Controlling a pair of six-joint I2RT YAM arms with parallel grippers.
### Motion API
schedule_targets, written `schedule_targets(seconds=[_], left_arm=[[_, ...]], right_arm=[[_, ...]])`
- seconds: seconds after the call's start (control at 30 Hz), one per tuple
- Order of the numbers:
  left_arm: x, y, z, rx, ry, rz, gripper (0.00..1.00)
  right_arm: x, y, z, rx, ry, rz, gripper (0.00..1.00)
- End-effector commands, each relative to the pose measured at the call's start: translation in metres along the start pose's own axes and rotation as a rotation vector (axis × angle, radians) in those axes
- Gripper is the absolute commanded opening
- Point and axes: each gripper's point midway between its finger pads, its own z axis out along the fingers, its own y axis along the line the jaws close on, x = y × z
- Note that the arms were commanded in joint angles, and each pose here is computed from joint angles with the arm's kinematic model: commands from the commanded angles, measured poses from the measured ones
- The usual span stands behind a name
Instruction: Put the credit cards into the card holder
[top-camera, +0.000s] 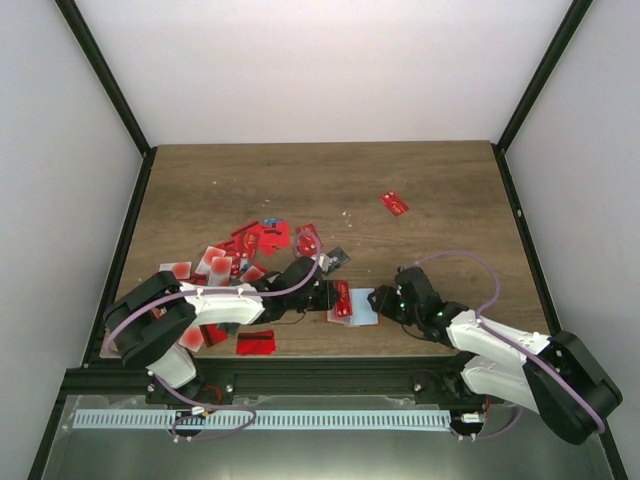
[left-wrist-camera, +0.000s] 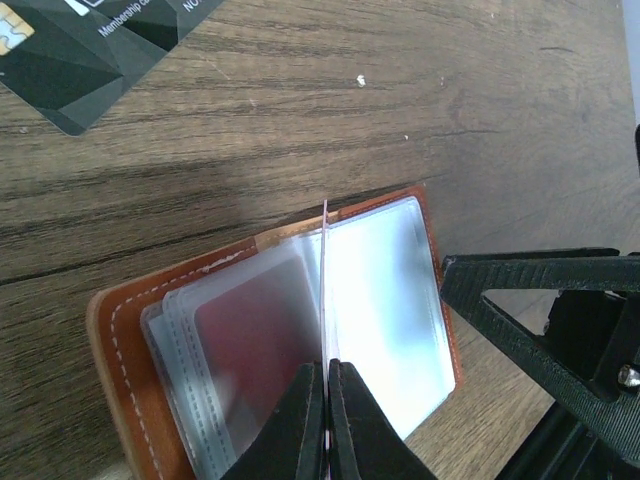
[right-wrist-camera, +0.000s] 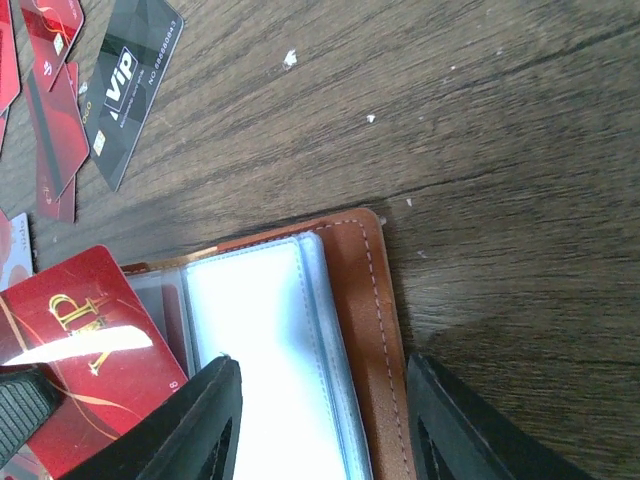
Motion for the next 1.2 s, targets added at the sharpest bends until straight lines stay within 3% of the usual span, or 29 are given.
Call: schedule_targets(seconds=[0.0,0.47,0.77,0.97,1.17], left_arm=[[0.0,-0.008,0.005,0.04,0.014,-0.013,0.04],[0.0,-0.003,0.004,0.122,0.025,-0.136,0.04],[0.003,0.015,0.0,0.086,-0.013,-0.215,0.04],[-0.001,0.018,-0.002,0.083,-0.048,-0.223,0.04],[0.004,0.005,0.007,0.144,0.001,-0.219,0.04]], right_arm=[[0.016,-0.015,0.004,0.024,0.054,0.014,0.47],[0.018,-0.017,0.004,0.024,0.059,0.021,0.46],[0.02,-0.021,0.002,0.027,0.053,0.04,0.46],[0.02,-0.019,0.002,0.016,0.055,0.041,0.46],[0.02,-0.018,0.003,0.012,0.058,0.044,0.46]])
